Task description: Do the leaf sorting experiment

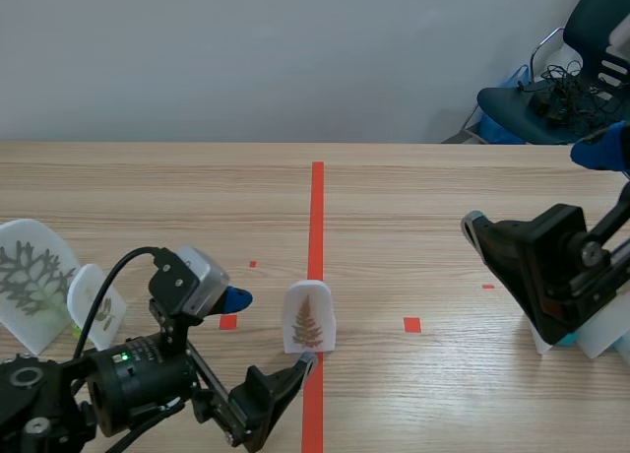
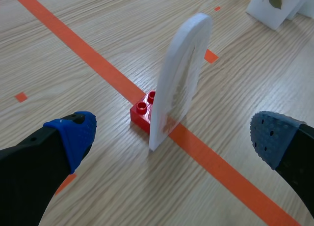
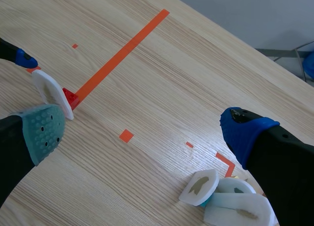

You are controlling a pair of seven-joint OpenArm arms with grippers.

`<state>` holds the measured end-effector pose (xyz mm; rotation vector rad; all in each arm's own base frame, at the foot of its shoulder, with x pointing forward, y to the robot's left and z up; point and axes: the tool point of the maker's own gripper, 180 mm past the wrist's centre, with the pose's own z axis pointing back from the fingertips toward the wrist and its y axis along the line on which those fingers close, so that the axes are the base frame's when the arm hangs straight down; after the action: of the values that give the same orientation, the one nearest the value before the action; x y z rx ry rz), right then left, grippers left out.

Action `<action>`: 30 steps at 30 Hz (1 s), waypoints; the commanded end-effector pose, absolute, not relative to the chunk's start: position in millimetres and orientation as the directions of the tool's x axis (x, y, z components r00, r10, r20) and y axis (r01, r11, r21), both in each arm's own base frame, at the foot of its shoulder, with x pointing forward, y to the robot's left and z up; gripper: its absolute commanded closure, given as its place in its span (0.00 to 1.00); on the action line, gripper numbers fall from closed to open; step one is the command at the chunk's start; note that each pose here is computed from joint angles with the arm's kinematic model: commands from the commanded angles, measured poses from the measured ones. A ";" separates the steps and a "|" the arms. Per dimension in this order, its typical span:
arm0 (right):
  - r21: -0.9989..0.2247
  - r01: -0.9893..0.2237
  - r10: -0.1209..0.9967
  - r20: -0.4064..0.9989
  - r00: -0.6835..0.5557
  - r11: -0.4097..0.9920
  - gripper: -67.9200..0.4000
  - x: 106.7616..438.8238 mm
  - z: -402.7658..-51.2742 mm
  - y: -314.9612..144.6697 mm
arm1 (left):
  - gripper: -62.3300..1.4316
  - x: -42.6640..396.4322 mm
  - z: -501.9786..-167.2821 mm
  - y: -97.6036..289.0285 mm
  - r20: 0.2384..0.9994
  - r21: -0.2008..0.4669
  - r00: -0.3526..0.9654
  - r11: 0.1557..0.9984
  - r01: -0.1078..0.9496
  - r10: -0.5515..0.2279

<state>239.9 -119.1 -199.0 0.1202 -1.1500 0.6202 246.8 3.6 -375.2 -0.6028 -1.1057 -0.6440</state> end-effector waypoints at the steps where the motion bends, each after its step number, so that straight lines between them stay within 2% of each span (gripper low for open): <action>1: -0.230 -0.503 0.393 0.886 0.246 0.833 0.00 244.0 -193.4 -122.1 | 0.00 257.9 -365.5 -5.4 0.950 -0.110 0.278 0.681 0.724 -0.142; 7: -0.230 -0.503 0.393 0.886 0.245 0.833 0.00 244.0 -193.5 -122.1 | 0.00 265.4 -374.3 -17.6 0.948 -0.110 0.283 0.687 0.718 -0.143; 12: -0.230 -0.503 0.394 0.886 0.246 0.833 0.00 244.0 -193.6 -122.1 | 0.41 267.7 -371.2 -18.8 0.953 -0.110 0.273 0.695 0.711 -0.128; 14: -0.230 -0.503 0.395 0.885 0.248 0.833 0.00 243.9 -194.0 -122.3 | 0.55 267.6 -371.1 -19.0 0.954 -0.110 0.273 0.695 0.711 -0.128; 17: -0.230 -0.503 0.394 0.885 0.249 0.833 0.00 243.8 -194.1 -122.4 | 0.73 266.5 -371.8 -19.1 0.953 -0.113 0.276 0.694 0.711 -0.128; 20: -0.230 -0.503 0.394 0.885 0.249 0.833 0.00 243.8 -194.1 -122.4 | 0.84 265.5 -372.0 -19.7 0.952 -0.116 0.278 0.691 0.714 -0.127; 24: -0.230 -0.503 0.394 0.885 0.249 0.833 0.00 243.8 -194.1 -122.4 | 0.87 261.2 -361.4 -23.2 0.955 -0.139 0.279 0.682 0.718 -0.099; 27: -0.230 -0.503 0.395 0.885 0.249 0.833 0.00 243.8 -194.1 -122.4 | 0.87 254.4 -337.9 -27.4 0.962 -0.174 0.270 0.667 0.724 -0.042; 30: -0.230 -0.503 0.395 0.885 0.249 0.833 0.00 243.8 -194.1 -122.4 | 0.87 247.2 -310.8 -25.5 0.969 -0.175 0.247 0.671 0.720 -0.012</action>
<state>239.8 -119.3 -199.5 0.1194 -1.1470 0.6206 244.2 -29.0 -325.8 -0.6928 -1.1891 -0.5850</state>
